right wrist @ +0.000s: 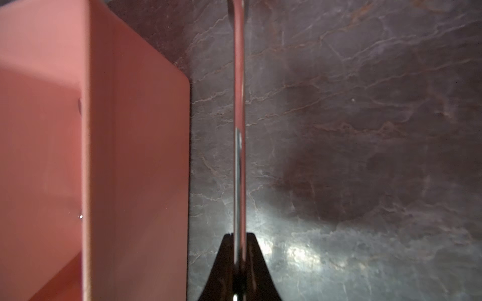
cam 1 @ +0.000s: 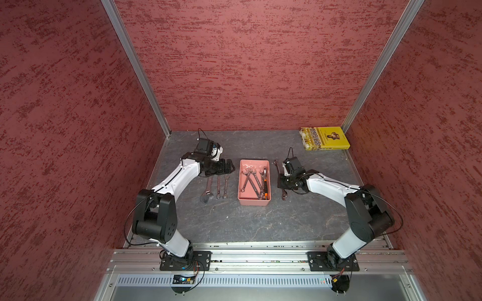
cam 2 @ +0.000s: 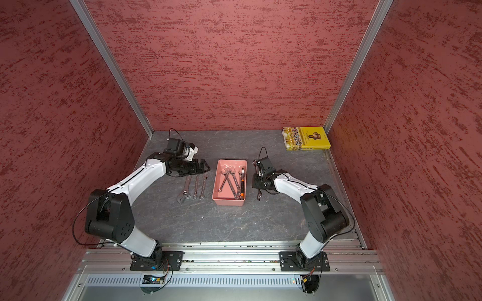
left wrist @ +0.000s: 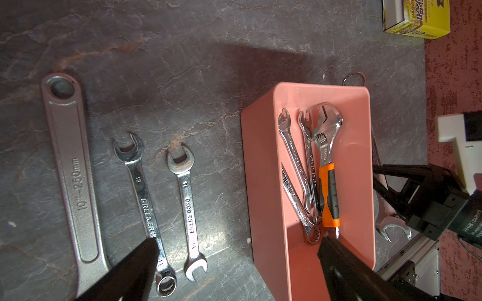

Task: Take out the wrench from the storage box
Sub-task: Place the wrench at the center of the board.

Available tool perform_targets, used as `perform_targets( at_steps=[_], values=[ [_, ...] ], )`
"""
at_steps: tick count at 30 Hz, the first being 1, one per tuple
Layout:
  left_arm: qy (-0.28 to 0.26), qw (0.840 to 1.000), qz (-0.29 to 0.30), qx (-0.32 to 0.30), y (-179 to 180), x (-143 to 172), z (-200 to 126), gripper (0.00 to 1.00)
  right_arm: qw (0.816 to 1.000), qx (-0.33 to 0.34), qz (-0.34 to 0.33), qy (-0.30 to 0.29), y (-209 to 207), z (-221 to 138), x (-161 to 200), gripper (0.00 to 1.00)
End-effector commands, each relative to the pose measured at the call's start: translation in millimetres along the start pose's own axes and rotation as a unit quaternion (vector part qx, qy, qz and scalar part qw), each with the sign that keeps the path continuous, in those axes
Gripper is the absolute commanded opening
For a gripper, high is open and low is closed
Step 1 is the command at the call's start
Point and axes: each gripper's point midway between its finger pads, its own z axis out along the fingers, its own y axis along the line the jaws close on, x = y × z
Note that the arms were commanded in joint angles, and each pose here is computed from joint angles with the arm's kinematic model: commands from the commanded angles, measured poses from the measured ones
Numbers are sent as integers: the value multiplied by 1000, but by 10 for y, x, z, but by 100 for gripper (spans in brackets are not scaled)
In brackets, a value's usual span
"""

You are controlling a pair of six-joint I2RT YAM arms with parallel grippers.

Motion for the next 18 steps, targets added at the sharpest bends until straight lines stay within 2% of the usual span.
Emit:
perform_targets(
  at_steps=[1,14,18],
  values=[
    [-24,1000,11,10,-99,-113,-115,100,999,-24,-5,-37,90,44,-194,0],
    [-12,1000,10,1,-45,-67,-64,100,1000,8,11,-6,-121,289,30,0],
    [-10,1000,11,-2,-33,-58,-55,100,1000,20,14,3,-193,343,98,3]
  ],
)
